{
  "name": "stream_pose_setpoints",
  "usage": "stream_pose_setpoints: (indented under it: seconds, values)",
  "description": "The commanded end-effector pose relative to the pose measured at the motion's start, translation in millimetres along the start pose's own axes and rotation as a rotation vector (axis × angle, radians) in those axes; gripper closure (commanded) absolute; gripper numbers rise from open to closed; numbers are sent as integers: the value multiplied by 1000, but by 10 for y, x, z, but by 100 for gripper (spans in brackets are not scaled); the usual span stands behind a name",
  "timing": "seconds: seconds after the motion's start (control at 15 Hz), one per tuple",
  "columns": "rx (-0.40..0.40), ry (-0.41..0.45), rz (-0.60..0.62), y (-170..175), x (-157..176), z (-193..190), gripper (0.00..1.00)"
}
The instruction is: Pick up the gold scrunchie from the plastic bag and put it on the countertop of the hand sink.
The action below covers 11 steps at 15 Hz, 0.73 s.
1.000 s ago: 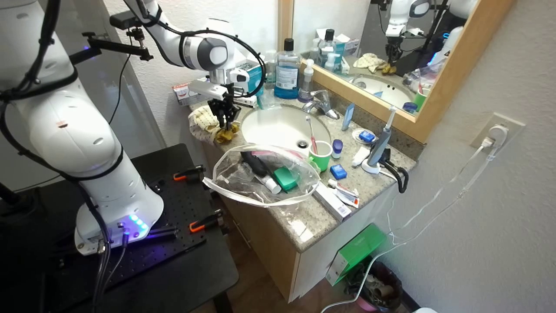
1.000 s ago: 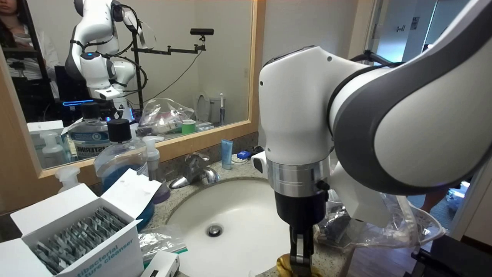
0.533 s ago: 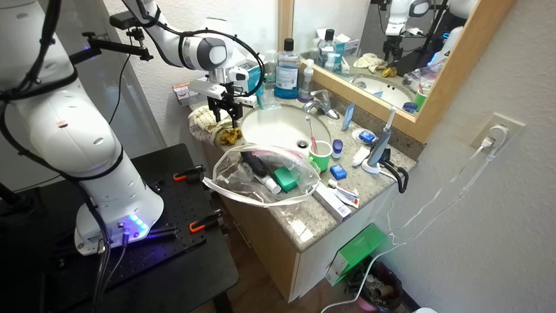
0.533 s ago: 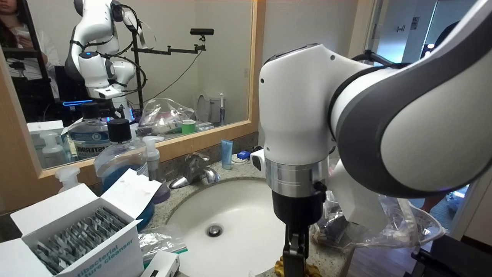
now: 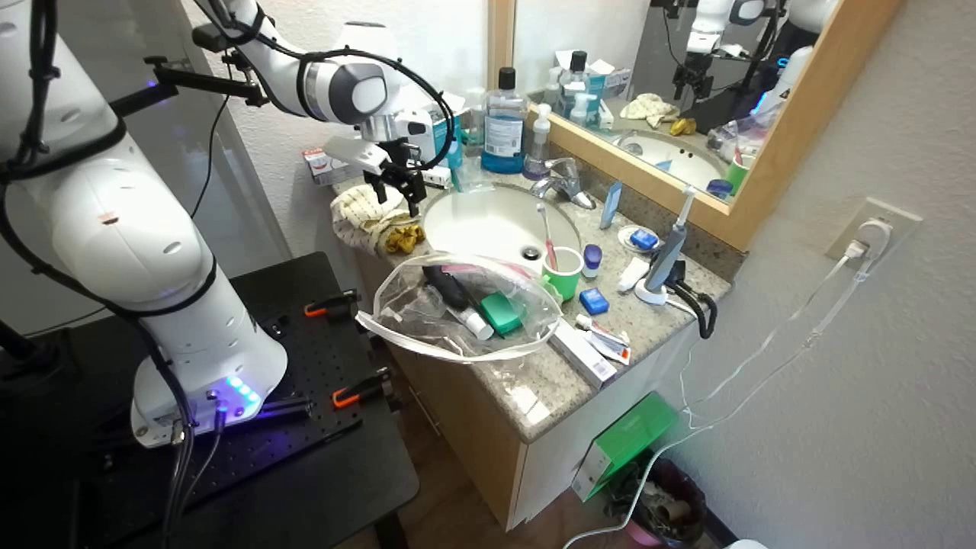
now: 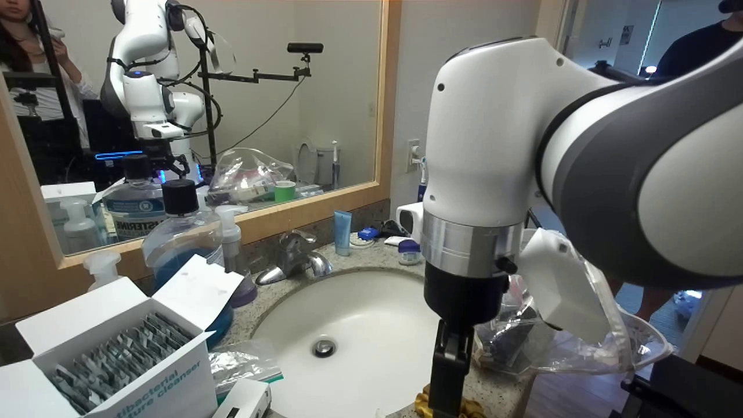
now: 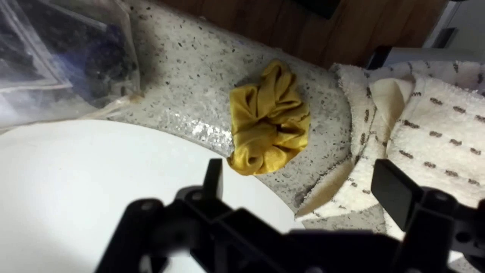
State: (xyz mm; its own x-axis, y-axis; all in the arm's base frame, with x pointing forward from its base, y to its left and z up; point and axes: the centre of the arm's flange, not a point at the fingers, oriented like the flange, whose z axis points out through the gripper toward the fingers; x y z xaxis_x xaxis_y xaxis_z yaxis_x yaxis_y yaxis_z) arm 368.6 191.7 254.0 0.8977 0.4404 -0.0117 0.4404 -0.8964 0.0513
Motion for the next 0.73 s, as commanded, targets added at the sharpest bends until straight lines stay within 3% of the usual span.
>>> stream_pose_setpoints:
  seconds: [0.0,0.67]
  values:
    - [3,11,13,11,-38,-41,0]
    - [-2,28,21,27,-118,-110,0]
